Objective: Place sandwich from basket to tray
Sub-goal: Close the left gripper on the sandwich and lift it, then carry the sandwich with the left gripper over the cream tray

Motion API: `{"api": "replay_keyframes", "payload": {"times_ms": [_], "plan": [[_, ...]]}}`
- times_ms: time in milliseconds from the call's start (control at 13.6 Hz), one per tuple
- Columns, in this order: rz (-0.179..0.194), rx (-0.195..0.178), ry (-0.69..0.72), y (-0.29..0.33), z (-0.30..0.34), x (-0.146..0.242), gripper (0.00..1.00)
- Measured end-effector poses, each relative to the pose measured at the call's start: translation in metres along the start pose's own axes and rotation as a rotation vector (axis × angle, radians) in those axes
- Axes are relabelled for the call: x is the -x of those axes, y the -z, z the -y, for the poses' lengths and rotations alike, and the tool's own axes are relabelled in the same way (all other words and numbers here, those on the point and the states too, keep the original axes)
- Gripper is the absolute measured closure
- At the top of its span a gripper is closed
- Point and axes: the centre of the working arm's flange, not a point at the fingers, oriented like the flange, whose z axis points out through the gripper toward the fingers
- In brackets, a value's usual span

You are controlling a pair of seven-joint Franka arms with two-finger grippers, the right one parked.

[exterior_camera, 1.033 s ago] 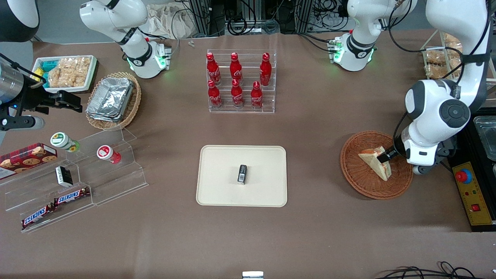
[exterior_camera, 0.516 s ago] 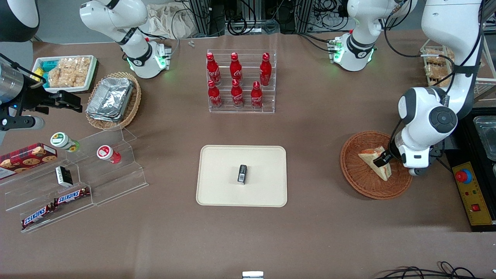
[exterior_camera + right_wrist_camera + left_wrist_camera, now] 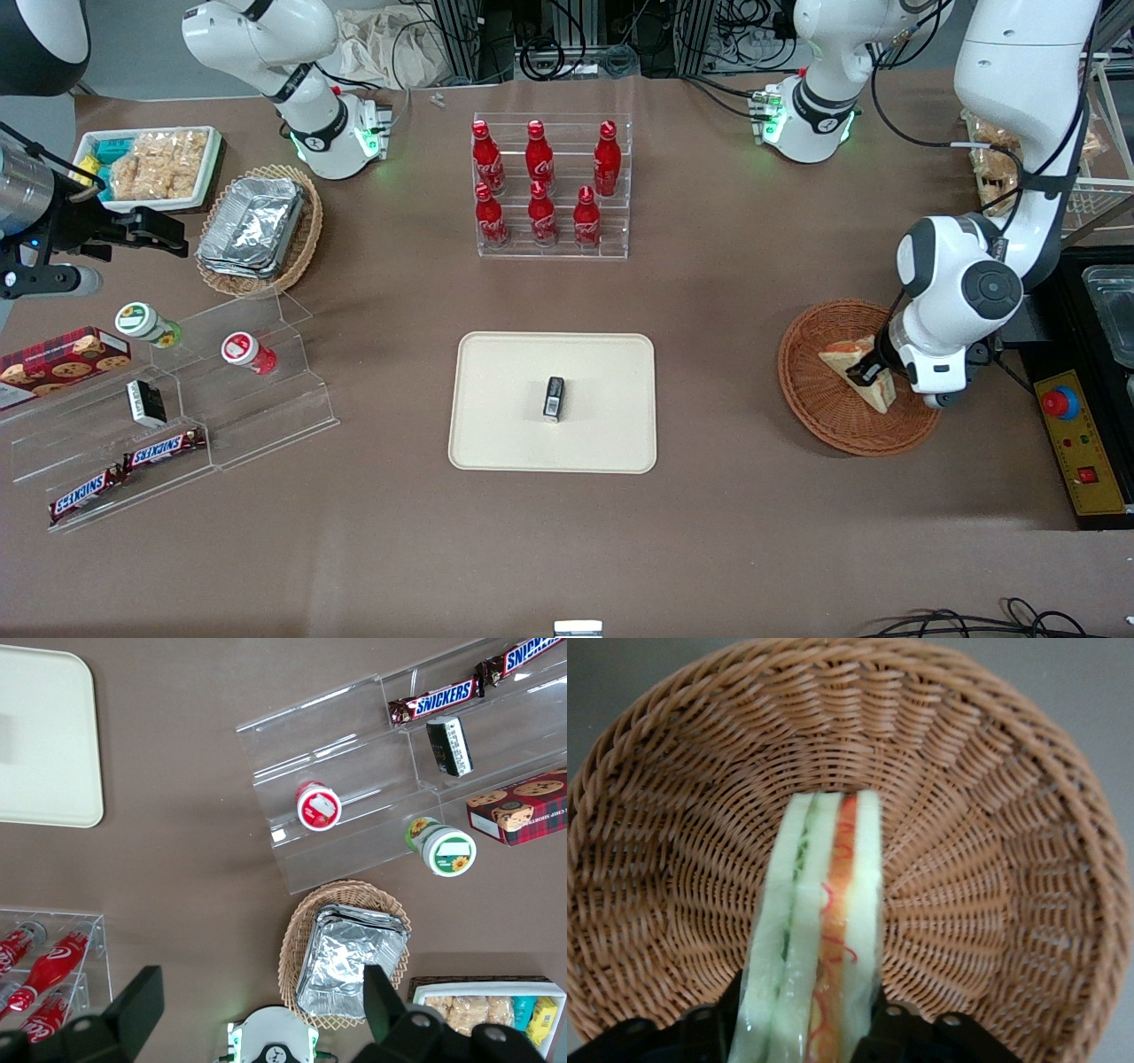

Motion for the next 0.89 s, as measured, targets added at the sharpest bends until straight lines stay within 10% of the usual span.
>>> {"api": "replay_keyframes", "payload": {"times_ms": [369,885], "plan": [[-0.023,0.011,0.007,0.025,-0.009,-0.008,0.67],[0.046,-0.109,-0.122,0.206,-0.052,-0.01,0.81]]}}
